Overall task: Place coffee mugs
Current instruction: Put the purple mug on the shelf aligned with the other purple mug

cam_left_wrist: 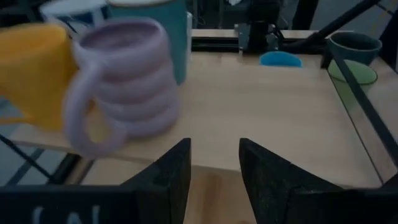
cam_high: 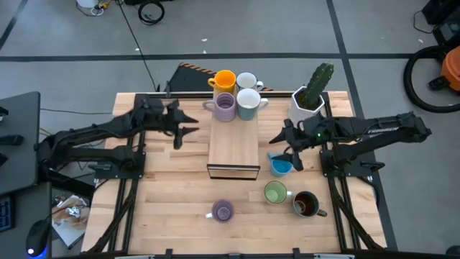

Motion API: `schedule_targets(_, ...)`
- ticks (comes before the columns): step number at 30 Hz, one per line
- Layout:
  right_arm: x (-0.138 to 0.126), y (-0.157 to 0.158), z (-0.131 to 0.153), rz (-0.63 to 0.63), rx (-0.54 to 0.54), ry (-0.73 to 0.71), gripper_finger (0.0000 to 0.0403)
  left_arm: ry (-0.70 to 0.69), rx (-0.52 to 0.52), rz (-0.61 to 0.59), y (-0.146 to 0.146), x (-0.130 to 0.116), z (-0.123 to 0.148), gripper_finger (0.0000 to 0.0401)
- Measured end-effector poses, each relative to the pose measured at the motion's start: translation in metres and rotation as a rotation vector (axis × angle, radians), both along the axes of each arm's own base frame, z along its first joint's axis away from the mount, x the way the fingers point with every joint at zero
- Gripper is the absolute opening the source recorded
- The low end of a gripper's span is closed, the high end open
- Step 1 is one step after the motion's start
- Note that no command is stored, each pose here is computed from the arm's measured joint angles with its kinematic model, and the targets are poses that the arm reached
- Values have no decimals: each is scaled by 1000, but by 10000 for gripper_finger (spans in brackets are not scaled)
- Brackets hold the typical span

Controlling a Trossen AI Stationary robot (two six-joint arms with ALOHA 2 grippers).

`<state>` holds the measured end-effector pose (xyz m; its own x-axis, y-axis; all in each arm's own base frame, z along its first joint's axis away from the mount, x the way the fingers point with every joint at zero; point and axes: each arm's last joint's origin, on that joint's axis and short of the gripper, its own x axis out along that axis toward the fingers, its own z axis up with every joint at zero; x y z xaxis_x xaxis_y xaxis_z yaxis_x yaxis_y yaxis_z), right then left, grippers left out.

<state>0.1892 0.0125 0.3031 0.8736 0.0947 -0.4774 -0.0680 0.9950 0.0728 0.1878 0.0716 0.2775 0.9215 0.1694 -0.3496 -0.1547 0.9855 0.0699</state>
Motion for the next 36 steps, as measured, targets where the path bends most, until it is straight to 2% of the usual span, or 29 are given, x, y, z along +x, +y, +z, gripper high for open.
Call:
schedule_targets(7,-5,15,-5,-77,37,65,285,6,-17,7,-29,5,-44,141)
schedule_targets(13,-10,28,-9,-103,74,108,284,19,-65,-19,-52,5,-61,141)
schedule_targets(22,-14,50,-17,-122,55,160,284,47,-175,-61,-77,-1,-83,141)
schedule_targets(28,-19,56,-31,-167,73,310,284,70,-174,-95,-83,-5,-94,141)
schedule_targets(36,-23,57,-40,-208,128,427,284,23,-132,5,-80,-6,-97,141)
